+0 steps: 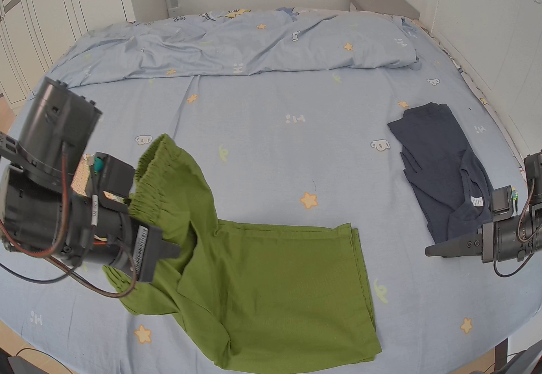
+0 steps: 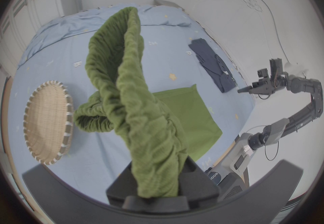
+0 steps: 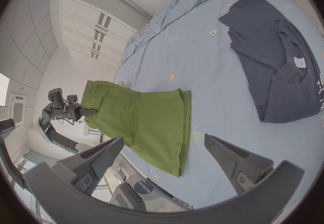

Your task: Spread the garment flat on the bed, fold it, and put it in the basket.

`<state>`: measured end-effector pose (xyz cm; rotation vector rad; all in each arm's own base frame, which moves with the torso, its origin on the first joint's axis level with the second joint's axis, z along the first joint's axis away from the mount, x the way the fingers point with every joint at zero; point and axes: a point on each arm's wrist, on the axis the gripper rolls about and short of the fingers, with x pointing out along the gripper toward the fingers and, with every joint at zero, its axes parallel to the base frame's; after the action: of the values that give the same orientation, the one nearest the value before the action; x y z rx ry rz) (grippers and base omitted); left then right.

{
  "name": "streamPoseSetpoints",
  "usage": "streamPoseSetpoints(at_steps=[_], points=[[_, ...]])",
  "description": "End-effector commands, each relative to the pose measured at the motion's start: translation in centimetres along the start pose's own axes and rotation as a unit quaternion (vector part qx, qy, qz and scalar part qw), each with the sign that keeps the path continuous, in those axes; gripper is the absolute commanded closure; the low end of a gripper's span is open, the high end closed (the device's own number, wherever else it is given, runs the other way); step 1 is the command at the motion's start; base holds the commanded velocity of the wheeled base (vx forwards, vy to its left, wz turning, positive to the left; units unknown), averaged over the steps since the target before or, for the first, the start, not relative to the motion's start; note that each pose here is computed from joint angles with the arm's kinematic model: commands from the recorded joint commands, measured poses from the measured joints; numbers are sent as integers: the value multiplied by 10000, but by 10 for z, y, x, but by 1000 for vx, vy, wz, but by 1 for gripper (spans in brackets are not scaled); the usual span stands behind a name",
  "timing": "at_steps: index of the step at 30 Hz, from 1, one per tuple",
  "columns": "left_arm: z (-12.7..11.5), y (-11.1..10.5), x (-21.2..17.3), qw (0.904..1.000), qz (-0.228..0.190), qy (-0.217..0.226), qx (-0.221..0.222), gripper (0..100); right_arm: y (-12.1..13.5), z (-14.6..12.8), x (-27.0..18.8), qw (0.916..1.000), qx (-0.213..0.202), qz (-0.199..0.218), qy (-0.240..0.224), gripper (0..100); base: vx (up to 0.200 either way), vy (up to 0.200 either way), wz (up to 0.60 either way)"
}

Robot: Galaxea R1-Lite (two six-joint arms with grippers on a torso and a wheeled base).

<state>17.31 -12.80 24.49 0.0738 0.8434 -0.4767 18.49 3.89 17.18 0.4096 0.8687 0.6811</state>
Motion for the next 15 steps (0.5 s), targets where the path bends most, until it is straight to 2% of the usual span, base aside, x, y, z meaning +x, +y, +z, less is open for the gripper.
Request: streamPoseSetpoints(at_steps=[1, 3, 7, 15], points=[[4, -25, 33, 9988, -214, 319, 312, 100, -1, 0, 1, 10000, 15, -2, 26, 0, 0, 0, 0], [5, -28, 37, 9987, -258, 289, 342, 100, -1, 0, 1, 10000, 15, -2, 26, 0, 0, 0, 0], [5, -49, 46, 9967, -536, 170, 582, 100, -1, 0, 1, 10000, 3, -1, 20, 0, 0, 0, 0], [-4, -80, 64, 9912, -853, 289, 972, 100, -2, -3, 2, 10000, 22, -13, 42, 0, 0, 0, 0]])
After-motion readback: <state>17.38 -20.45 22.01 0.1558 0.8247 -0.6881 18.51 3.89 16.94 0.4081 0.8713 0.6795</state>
